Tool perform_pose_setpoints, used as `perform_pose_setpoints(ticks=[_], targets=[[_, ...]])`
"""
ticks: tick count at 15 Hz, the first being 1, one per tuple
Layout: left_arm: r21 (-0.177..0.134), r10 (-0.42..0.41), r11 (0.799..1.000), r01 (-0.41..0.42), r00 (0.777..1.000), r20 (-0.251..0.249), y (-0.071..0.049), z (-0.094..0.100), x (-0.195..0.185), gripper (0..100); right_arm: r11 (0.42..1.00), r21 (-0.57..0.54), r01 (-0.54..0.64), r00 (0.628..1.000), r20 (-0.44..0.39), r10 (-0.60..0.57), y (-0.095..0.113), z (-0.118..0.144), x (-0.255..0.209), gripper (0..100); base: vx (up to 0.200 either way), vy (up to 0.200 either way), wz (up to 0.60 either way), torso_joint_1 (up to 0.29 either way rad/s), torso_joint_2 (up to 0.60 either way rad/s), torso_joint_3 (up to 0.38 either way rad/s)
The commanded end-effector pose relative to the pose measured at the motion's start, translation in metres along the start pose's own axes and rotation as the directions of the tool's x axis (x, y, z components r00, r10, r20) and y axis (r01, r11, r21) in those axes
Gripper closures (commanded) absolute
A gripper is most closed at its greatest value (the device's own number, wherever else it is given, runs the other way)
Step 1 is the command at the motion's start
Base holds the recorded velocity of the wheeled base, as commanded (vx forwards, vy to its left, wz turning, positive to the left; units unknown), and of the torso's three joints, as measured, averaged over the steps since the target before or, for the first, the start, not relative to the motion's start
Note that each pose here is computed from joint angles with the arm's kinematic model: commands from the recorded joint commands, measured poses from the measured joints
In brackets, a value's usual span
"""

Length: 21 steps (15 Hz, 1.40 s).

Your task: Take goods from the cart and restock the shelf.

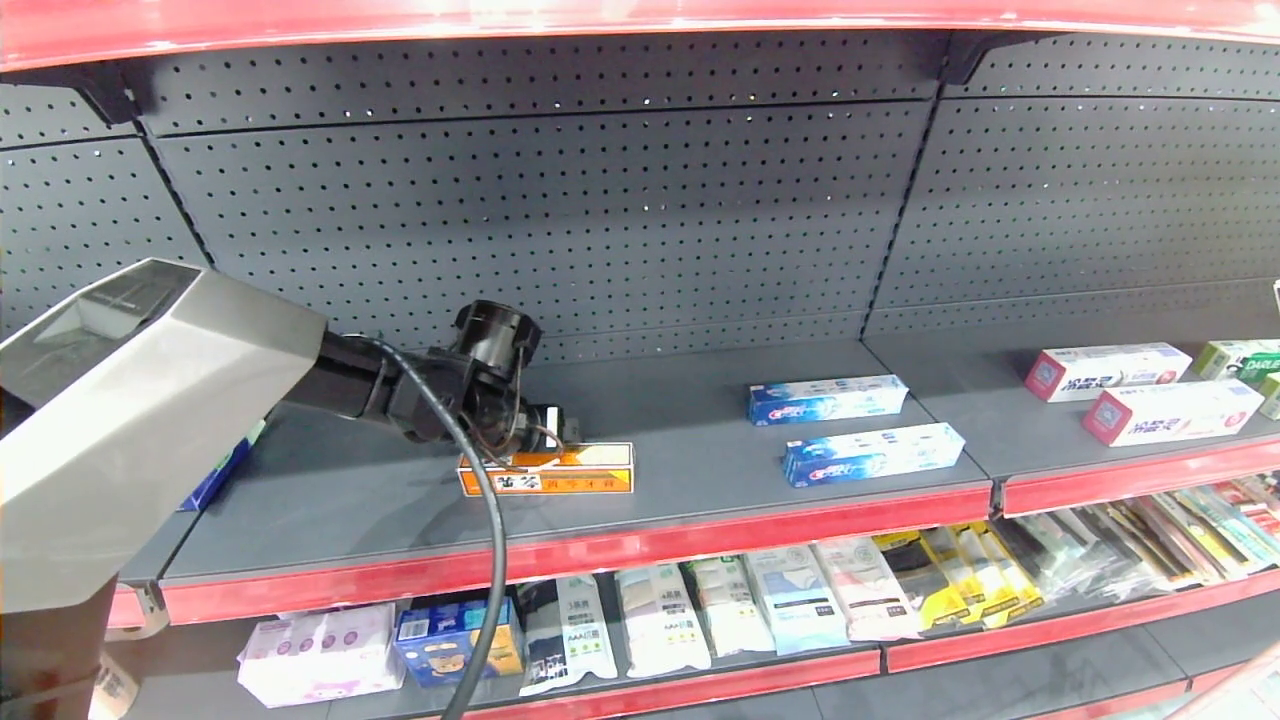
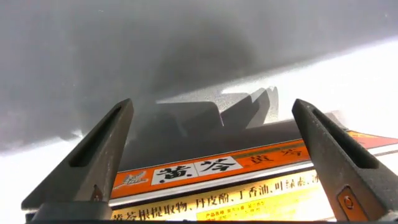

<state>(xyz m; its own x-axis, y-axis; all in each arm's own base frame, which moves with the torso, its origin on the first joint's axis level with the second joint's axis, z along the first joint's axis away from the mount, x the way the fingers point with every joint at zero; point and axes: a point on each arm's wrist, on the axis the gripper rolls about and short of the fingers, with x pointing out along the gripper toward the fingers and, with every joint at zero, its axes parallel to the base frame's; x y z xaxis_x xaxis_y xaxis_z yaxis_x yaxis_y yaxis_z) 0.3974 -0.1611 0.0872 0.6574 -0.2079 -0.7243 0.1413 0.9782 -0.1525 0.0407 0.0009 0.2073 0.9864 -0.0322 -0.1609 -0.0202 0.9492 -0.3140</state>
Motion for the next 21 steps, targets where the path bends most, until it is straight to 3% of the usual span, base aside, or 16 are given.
perform_pose_setpoints(ticks=[1, 6, 10, 13, 17, 21], targets=[[-0.003, -0.003, 1.000, 0.003, 1.000, 0.007, -0.001, 0.002, 0.002, 0, 1.000, -0.001, -0.001, 1.000, -0.001, 0.001, 0.000, 0.000, 0.000, 100, 0.000, 0.000, 0.00, 0.000, 0.00, 0.000], [-0.009, -0.058, 0.998, 0.058, 0.997, 0.054, -0.004, 0.008, 0.000, 0, 1.000, -0.001, -0.001, 1.000, -0.003, 0.001, 0.000, 0.000, 0.001, 100, 0.000, 0.000, 0.00, 0.000, 0.00, 0.000], [-0.005, -0.100, 0.995, 0.101, 0.994, 0.044, -0.006, 0.008, -0.003, 0, 1.000, -0.001, 0.001, 1.000, 0.000, -0.001, 0.000, 0.000, 0.000, 100, 0.000, 0.000, 0.00, 0.000, 0.00, 0.000], [0.003, -0.100, 0.995, 0.100, 0.995, 0.030, -0.007, 0.005, -0.004, 0, 1.000, -0.001, 0.001, 1.000, 0.003, -0.001, 0.000, 0.000, -0.001, 100, 0.000, 0.000, 0.00, 0.000, 0.00, 0.000], [0.006, -0.087, 0.996, 0.087, 0.995, -0.051, -0.005, 0.000, -0.012, 0, 1.000, -0.001, 0.001, 1.000, 0.005, -0.001, 0.000, 0.000, -0.001, 100, 0.000, 0.000, 0.00, 0.000, 0.00, 0.000], [0.008, -0.086, 0.996, 0.086, 0.995, -0.060, -0.005, -0.001, -0.013, 0, 1.000, -0.002, 0.002, 1.000, 0.008, -0.002, 0.000, -0.001, -0.002, 100, 0.000, 0.000, 0.00, 0.000, 0.00, 0.000]])
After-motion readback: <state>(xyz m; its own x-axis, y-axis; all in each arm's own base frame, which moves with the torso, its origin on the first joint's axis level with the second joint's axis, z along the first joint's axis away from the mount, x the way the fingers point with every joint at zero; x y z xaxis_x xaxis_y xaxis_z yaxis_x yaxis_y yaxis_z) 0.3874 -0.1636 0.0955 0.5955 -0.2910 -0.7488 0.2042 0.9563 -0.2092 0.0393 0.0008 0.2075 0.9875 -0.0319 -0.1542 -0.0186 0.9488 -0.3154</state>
